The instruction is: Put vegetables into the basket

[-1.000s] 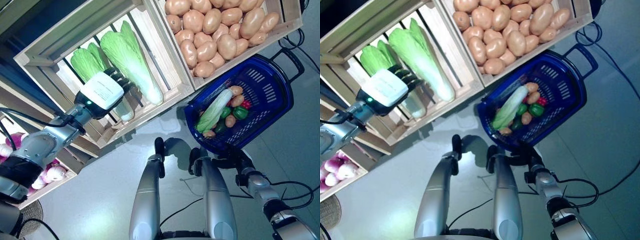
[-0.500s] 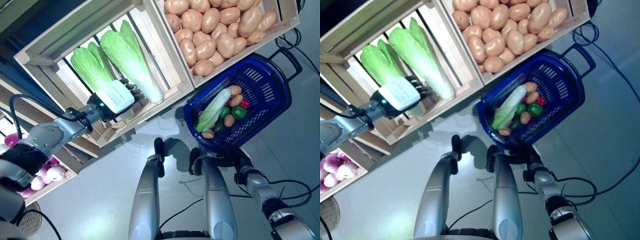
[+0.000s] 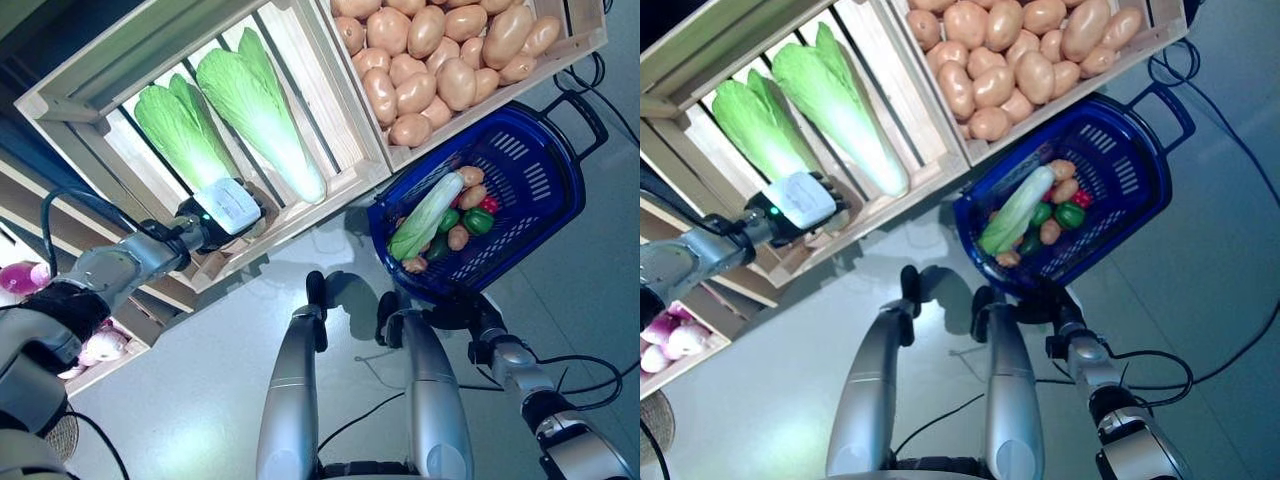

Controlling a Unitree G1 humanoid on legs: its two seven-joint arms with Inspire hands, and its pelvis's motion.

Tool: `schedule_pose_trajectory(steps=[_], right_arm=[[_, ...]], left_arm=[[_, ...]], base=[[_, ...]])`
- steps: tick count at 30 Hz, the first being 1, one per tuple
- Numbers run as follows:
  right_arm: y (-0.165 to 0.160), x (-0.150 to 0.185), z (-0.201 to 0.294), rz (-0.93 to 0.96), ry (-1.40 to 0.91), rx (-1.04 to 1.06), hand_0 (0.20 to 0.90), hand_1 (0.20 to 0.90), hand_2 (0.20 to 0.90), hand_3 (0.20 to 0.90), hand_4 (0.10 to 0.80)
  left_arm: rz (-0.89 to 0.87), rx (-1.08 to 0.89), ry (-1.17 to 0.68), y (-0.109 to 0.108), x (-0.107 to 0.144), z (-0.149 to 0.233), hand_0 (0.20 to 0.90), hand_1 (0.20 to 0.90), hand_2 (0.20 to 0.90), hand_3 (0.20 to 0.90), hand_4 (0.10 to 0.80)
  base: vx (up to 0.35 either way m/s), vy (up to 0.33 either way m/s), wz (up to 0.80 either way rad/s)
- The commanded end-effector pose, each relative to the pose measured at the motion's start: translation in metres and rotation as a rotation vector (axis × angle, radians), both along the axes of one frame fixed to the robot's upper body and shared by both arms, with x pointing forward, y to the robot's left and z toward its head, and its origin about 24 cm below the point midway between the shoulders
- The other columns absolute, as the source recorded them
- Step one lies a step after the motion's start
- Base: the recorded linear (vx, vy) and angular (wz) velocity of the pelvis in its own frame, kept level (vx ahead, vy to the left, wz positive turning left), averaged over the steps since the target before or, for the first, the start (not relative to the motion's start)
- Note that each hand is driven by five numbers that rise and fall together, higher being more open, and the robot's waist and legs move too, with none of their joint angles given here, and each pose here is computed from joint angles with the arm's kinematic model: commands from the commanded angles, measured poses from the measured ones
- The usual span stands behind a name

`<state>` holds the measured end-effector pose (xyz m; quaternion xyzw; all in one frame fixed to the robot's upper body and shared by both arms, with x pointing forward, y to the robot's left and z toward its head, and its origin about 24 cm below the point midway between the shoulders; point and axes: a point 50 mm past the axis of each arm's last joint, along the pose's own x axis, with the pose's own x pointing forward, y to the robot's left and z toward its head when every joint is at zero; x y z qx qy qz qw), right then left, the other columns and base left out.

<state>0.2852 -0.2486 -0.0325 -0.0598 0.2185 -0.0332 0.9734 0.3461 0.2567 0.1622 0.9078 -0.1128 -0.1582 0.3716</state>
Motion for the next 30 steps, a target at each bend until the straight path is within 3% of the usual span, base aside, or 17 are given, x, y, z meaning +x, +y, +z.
schedule_pose_trajectory(steps=[1,9,14,28,29,30], right_arm=[[-0.012,-0.004,0.001,-0.044,-0.011,-0.017,0.9,0.9,0.9,0.9,0.8],[-0.01,-0.006,0.0,-0.034,-0.032,-0.017,0.9,0.9,0.9,0.9,0.8],[-0.005,-0.001,0.005,-0.018,-0.048,-0.018,0.9,0.9,0.9,0.9,0.8],[0.003,0.004,0.014,0.016,-0.072,-0.04,0.9,0.9,0.9,0.9,0.8],[0.002,0.004,0.014,0.013,-0.072,-0.04,0.9,0.9,0.9,0.9,0.8],[0.002,0.004,0.015,0.013,-0.072,-0.04,0.9,0.9,0.9,0.9,0.8]], left_arm=[[0.072,-0.029,-0.158,0.012,0.002,0.042,0.9,0.9,0.9,0.9,0.8],[-0.075,-0.004,-0.461,0.033,-0.006,0.039,0.9,0.9,0.9,0.9,0.8],[-0.187,-0.033,-0.489,0.037,-0.011,0.017,0.9,0.9,0.9,0.9,0.8],[-0.187,-0.042,-0.518,0.033,-0.007,-0.001,0.9,0.9,0.9,0.9,0.8],[-0.186,-0.045,-0.521,0.032,-0.006,-0.001,0.733,0.733,0.733,0.733,0.689],[-0.183,-0.048,-0.526,0.031,-0.006,-0.001,0.495,0.495,0.495,0.495,0.53]], base=[[0.0,0.0,0.0],[0.0,0.0,0.0],[0.0,0.0,0.0],[-0.007,0.01,-0.02],[0.0,0.0,0.0],[0.0,0.0,0.0]])
